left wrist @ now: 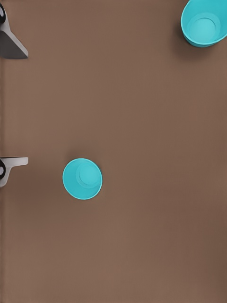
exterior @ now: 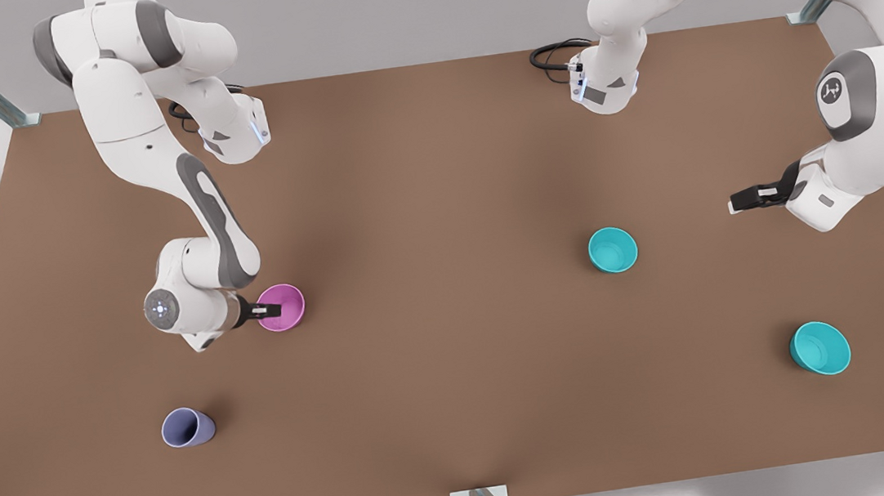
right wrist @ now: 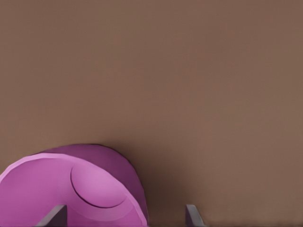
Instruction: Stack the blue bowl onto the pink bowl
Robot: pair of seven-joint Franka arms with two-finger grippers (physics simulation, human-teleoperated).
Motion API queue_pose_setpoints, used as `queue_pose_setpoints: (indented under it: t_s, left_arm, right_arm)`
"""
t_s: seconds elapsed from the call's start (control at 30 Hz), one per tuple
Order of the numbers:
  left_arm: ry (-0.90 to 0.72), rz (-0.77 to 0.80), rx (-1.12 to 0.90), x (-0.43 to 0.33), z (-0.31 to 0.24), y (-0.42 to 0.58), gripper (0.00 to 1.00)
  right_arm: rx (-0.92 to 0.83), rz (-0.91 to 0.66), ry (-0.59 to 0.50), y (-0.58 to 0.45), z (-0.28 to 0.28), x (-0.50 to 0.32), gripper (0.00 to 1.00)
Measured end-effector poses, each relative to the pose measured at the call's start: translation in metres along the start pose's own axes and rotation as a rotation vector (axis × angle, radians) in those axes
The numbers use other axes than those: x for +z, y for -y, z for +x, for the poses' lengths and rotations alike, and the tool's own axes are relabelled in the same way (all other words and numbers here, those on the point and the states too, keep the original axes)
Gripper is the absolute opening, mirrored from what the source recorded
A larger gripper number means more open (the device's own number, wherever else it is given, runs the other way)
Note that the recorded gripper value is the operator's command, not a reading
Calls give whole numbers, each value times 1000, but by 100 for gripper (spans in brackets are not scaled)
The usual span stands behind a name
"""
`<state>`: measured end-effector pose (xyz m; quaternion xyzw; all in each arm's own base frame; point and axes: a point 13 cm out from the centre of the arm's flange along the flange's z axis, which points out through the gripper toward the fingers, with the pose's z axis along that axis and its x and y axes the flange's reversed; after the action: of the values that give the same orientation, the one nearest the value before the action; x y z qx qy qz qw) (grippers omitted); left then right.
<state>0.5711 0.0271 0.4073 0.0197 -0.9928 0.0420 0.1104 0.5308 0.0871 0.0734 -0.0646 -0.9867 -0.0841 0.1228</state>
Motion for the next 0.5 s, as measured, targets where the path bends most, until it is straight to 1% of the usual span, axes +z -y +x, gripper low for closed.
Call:
queue_pose_setpoints:
  t_s: [0.07,0.13,0.2,0.33,0.4,0.5]
  left_arm:
    - [-1,0,0,0,0,0,100]
    - [0,1,-3,0,0,-2,100]
    - [0,2,-6,0,0,-4,100]
    - [-1,4,-12,0,0,-7,100]
    - [-1,5,-14,1,0,-8,100]
    - [-3,6,-14,2,-1,-9,100]
  right_arm:
    - [1,-1,-8,2,-1,4,57]
    - [0,-7,-14,2,-2,9,34]
    - [-5,-18,-17,2,-4,11,21]
    - [-18,-24,0,-2,-13,4,21]
    - [-29,-45,21,-19,-24,-5,21]
    - [-127,-125,83,-114,-47,-30,21]
